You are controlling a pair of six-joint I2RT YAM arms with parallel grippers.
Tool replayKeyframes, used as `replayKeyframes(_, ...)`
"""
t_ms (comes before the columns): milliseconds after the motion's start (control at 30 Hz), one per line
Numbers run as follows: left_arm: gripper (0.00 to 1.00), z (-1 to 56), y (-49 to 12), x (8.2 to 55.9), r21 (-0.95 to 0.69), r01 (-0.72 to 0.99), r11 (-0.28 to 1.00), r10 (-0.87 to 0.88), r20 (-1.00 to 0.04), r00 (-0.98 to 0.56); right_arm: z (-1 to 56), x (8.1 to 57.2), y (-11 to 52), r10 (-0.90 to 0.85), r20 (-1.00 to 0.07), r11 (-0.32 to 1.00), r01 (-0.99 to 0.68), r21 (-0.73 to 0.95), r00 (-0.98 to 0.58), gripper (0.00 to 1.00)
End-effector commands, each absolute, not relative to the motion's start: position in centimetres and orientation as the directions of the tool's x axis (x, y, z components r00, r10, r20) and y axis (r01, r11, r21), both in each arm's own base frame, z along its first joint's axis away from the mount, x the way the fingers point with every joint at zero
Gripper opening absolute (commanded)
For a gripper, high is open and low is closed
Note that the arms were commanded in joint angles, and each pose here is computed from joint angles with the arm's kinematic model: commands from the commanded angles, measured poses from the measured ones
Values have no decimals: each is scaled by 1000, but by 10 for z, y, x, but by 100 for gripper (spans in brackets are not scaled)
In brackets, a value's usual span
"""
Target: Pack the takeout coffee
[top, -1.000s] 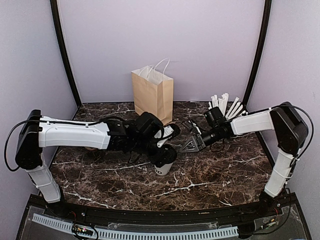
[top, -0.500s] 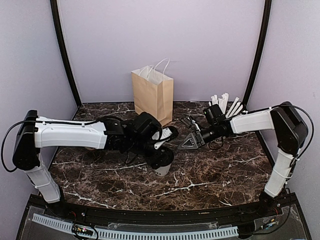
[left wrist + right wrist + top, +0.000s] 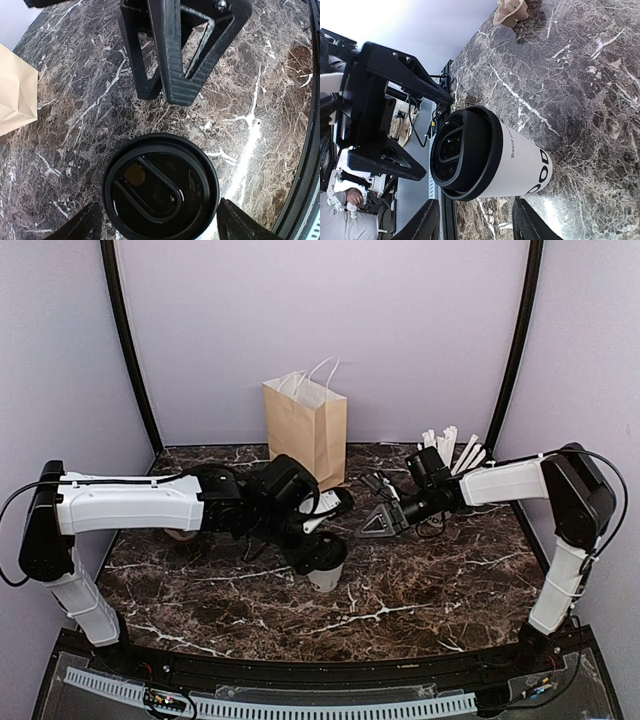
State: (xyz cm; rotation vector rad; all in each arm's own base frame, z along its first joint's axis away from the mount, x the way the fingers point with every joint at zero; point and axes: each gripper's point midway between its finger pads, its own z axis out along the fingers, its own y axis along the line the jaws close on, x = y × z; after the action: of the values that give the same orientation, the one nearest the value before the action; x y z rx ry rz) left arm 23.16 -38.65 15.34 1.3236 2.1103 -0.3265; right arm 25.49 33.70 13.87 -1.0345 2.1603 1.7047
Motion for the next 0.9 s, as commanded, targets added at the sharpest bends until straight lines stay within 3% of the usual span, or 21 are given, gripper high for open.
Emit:
replayKeyframes(0,82,197,-382,233,127,861,492,679,-676,-288,145,254,343,-401,-566,52,-635,771,-720,50)
replayKeyframes(133,81,220,-359,250,82,710,700,522,-736,-430,145,254,347,-407,-540,61,-612,789,-737,48)
replayKeyframes(233,80,222,-342,250,-121,535,836,270,-757,-594,147,250,353,-416,-504,54,-574,817,-756,46)
replayKeyframes(300,76,231,-329,243,-271,450,851,106,-751,-652,149,247,355,-423,-483,50,-552,833,-767,45)
replayKeyframes(433,71,221,-317,233,-499,332,801,-96,-654,-750,146,242,357,-437,-443,55,-514,856,-783,44)
replayKeyframes(567,70,192,-320,223,-657,265,706,-169,-520,-837,142,241,357,-439,-430,62,-504,862,-789,41)
replayKeyframes(867,70,166,-332,215,-765,228,602,-169,-402,-900,130,243,358,-445,-394,83,-476,876,-804,35)
